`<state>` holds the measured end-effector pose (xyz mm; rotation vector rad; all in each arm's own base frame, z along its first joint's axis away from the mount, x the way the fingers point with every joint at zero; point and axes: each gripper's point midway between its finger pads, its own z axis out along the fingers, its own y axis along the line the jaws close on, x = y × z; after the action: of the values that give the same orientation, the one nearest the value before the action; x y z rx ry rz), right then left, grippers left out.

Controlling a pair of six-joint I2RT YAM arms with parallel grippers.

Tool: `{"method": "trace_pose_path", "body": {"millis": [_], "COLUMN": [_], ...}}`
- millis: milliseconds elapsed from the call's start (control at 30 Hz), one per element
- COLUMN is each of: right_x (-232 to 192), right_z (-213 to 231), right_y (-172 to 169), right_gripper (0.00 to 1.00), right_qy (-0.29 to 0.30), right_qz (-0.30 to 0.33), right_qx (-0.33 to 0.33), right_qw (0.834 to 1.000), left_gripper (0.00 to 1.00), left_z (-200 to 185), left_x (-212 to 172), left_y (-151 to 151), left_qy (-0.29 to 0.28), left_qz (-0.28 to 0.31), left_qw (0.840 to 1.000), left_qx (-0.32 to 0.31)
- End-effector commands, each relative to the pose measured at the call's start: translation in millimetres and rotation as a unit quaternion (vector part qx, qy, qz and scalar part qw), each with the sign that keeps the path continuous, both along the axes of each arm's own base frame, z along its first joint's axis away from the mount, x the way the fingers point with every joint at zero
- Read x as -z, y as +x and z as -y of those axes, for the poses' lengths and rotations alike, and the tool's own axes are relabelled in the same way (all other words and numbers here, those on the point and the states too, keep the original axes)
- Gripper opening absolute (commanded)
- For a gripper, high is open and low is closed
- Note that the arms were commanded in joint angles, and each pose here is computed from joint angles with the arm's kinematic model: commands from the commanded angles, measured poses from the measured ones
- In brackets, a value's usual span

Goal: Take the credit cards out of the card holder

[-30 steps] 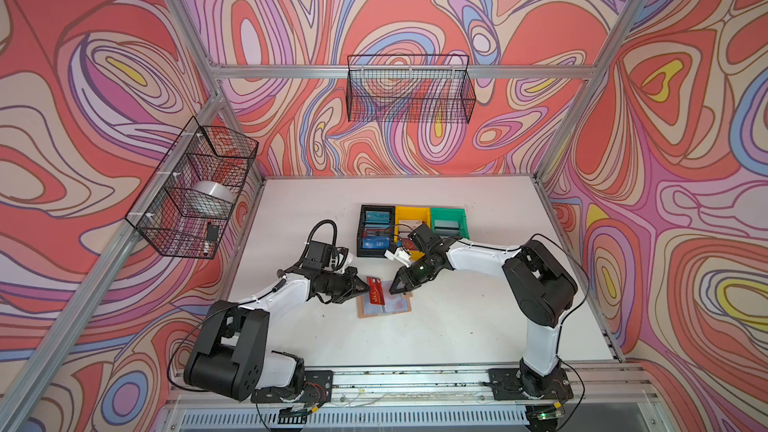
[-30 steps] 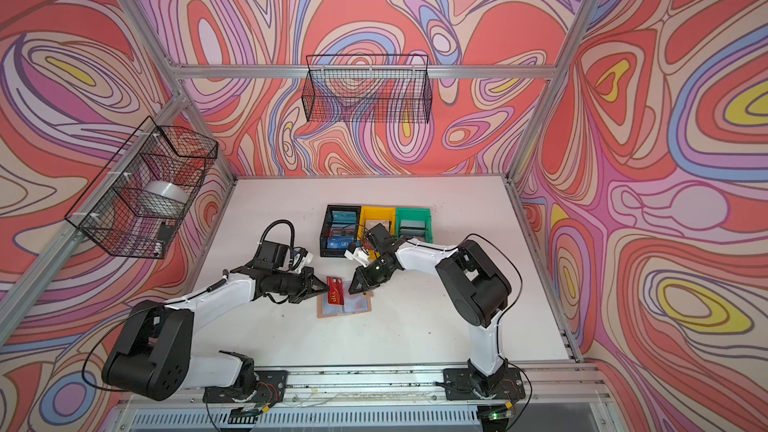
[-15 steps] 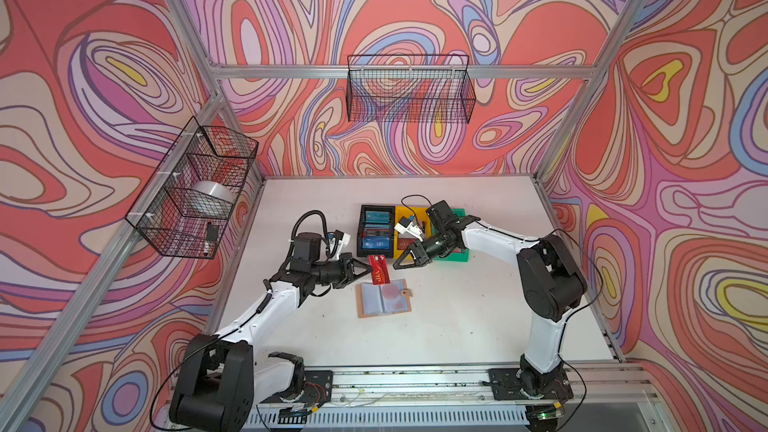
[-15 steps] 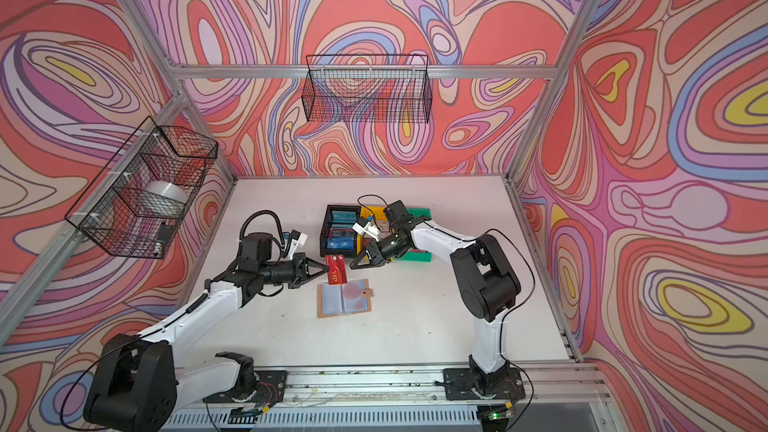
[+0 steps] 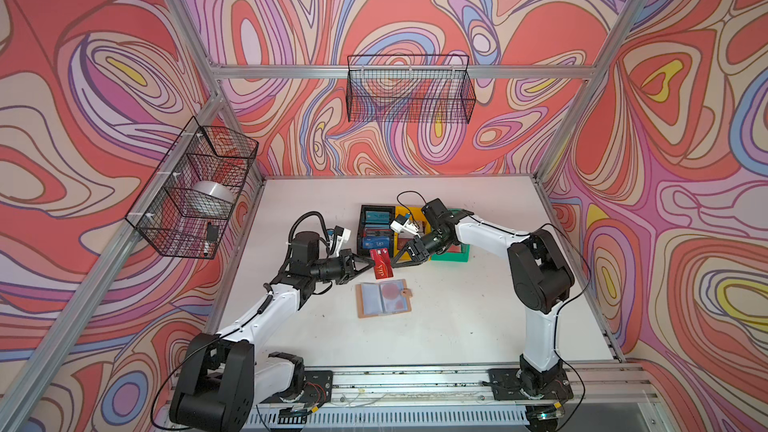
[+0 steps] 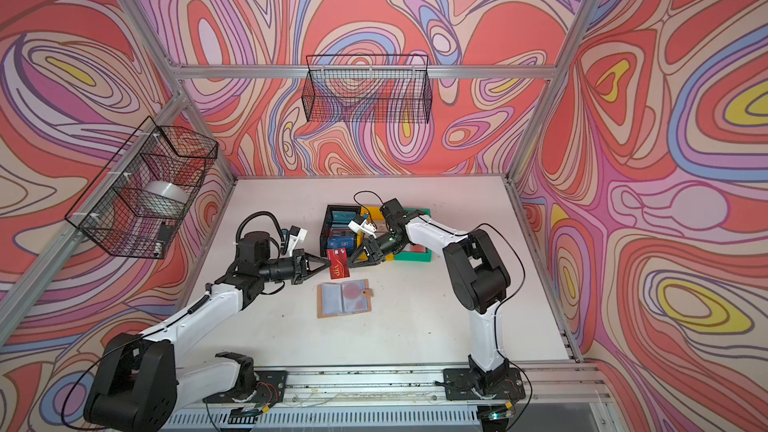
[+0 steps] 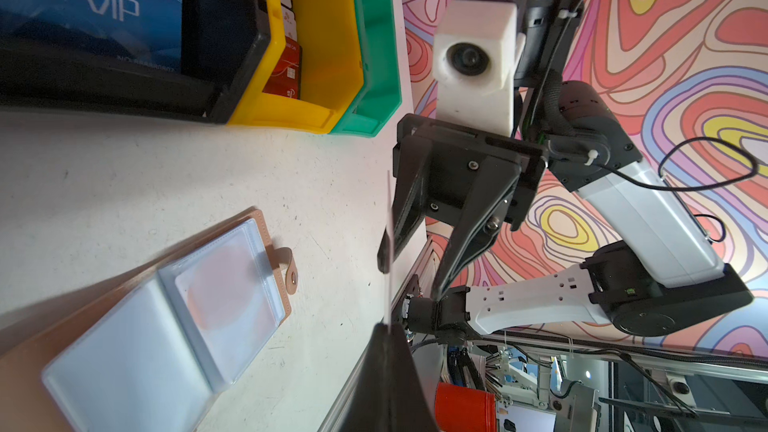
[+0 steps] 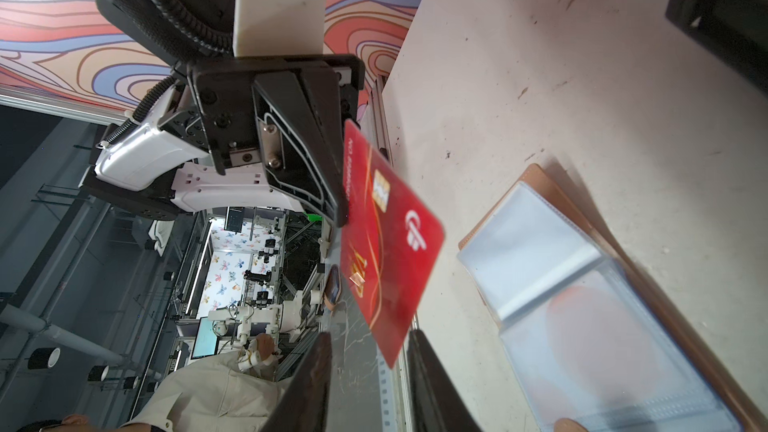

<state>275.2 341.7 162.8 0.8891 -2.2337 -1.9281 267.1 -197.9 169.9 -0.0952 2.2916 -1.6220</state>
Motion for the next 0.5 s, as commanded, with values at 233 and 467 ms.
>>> {"method": "trace_pose_path", "body": {"millis": [233, 467], "right_x": [0, -4], "right_z": [-4, -10], "right_y": [3, 13], "right_gripper": [0.35, 0.33], "right_qy": [0.013, 0.025], "right_qz": [0.002, 0.003], "right_qx": [-0.008, -0.01], "right_qw": [1.0, 1.0], "left_gripper": [0.0, 0.0], "left_z": [0, 0], "left_x": [-7, -5], "left_y": [0, 0], "left_qy": [-0.018, -0.018], "left_qz": [0.014, 0.012], "left_qw": [1.0, 1.0], "left_qx": [0.002, 0.001]}}
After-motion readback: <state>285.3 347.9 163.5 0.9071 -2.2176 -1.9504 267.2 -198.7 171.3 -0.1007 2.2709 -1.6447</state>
